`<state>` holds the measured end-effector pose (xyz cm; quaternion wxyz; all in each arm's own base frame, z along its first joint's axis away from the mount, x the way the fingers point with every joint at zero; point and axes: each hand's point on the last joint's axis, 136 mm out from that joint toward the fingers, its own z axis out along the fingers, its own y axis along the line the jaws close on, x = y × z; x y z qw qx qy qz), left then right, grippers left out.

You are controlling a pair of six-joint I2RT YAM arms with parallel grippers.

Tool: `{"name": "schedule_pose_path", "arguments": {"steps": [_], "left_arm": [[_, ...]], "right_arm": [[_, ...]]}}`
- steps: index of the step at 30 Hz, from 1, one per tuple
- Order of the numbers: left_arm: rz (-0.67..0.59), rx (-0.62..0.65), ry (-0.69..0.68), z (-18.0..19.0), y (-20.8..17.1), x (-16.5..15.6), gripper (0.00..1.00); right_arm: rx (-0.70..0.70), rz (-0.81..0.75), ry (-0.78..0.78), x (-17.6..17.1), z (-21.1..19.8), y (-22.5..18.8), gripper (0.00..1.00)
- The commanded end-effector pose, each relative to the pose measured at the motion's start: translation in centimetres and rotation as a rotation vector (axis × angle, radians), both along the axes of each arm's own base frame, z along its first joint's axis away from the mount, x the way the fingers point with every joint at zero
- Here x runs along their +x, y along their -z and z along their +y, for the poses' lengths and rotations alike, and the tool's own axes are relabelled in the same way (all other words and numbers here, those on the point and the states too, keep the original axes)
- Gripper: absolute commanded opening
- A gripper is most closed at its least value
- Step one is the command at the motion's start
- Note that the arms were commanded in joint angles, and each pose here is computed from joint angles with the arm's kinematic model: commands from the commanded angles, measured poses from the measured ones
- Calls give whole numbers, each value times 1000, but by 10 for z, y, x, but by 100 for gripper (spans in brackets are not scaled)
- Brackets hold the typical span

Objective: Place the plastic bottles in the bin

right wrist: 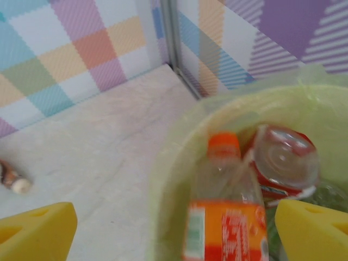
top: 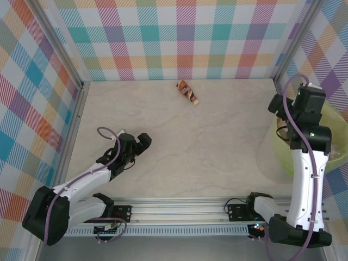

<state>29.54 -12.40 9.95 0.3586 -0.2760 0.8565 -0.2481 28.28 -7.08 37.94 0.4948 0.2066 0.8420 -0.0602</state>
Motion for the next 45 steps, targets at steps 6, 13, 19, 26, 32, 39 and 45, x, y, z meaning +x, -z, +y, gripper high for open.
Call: {"name": "schedule_pose_path", "arguments": {"steps": [6,13,19,26,32,39,45], "left_arm": [[-16,-12,-28,5,-7,4,100],[-28,10,-54,16,-8,2,100],[-34,12,-73,24,-9,-1,100],[-39,3,-47,24,-13,-2,100],[-47,-8,-32,21,-18,1,100],[-32,-6,-34,23,-16,-1,100],[-24,-2,-46,26,-14,-3,100]], "right_arm": [[19,23,-433,56,120,6,98],[16,43,-694,127,212,44,100],[-22,121,-780,190,254,94,100],[-80,200,-798,245,271,149,100],[-102,255,-788,281,281,198,100],[-77,368,-833,308,298,259,100],[60,355,-962,315,334,288,100]]}}
